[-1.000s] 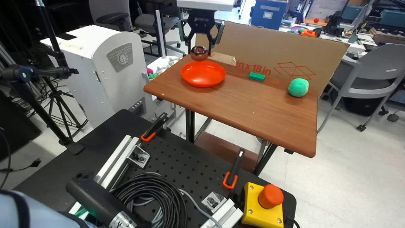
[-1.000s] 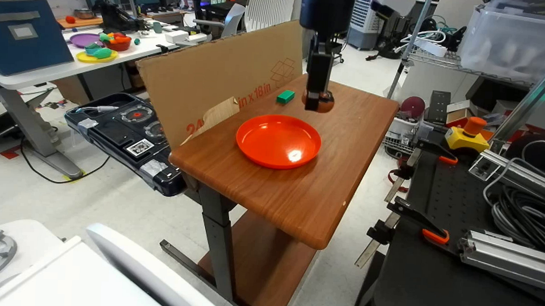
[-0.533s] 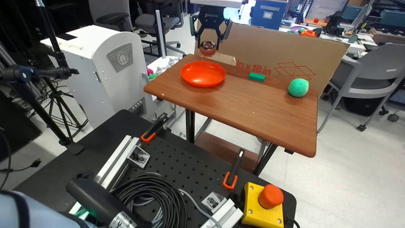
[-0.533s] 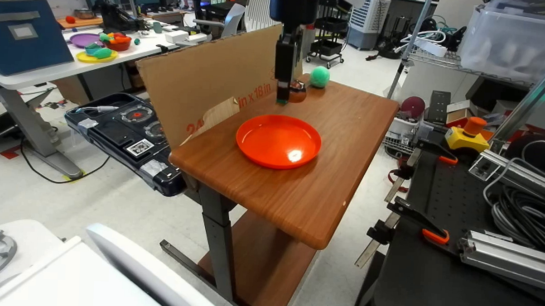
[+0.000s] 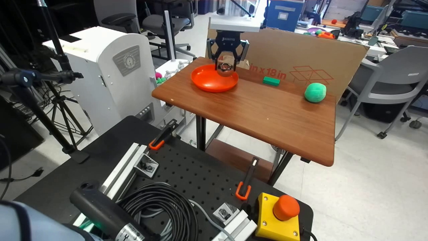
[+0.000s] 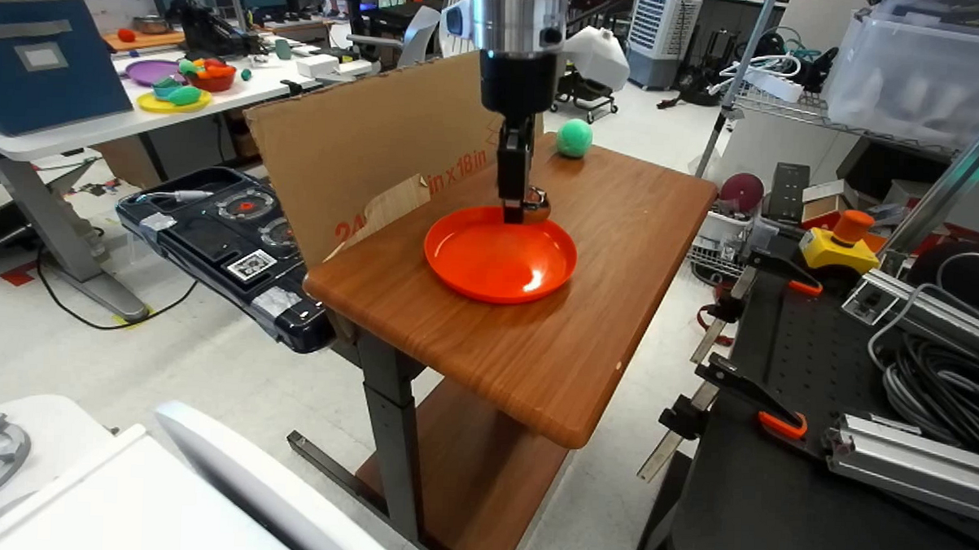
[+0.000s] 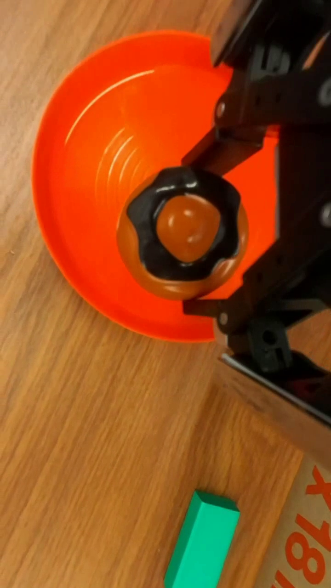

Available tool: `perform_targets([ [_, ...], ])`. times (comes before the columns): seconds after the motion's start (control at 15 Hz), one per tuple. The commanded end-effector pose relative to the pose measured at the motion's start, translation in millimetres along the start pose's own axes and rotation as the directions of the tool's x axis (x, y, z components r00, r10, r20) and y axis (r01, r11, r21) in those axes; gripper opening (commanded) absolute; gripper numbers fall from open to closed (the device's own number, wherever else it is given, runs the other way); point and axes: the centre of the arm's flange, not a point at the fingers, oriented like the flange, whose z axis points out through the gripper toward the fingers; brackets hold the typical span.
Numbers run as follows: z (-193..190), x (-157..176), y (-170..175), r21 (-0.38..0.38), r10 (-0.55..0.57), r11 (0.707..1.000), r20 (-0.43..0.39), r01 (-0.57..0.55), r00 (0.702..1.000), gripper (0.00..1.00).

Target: Put the donut toy on the orange plate

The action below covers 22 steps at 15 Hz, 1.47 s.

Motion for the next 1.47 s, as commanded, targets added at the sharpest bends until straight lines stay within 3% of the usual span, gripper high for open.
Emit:
perform_targets([
  [0.0, 17, 5, 7, -0.024, -0.022, 0.999, 0.042, 0.023, 0.999, 0.42],
  [0.27, 30, 5, 10, -0.007, -0.052, 0.999, 0.064, 0.052, 0.997, 0.42],
  [0.33, 31, 6, 10, -0.001, -0.057, 0.998, 0.068, 0.057, 0.996, 0.84],
  [0.47, 33, 6, 10, 0.004, -0.066, 0.998, 0.074, 0.066, 0.995, 0.99],
  [0.67, 25, -1, 7, 0.006, -0.09, 0.996, 0.062, 0.09, 0.994, 1.0],
  [0.87, 1, -34, 8, 0.022, -0.115, 0.993, 0.041, 0.115, 0.992, 1.0],
  [1.0, -22, -66, 19, 0.0, -0.085, 0.996, 0.024, 0.085, 0.996, 1.0],
  [1.13, -44, -94, 40, -0.022, 0.013, 1.0, -0.009, -0.013, 1.0, 1.0],
  [1.2, -16, -48, 31, -0.014, -0.031, 0.999, 0.033, 0.031, 0.999, 1.0],
  [1.4, -42, -79, 48, -0.026, 0.019, 0.999, 0.012, -0.019, 1.0, 1.0],
])
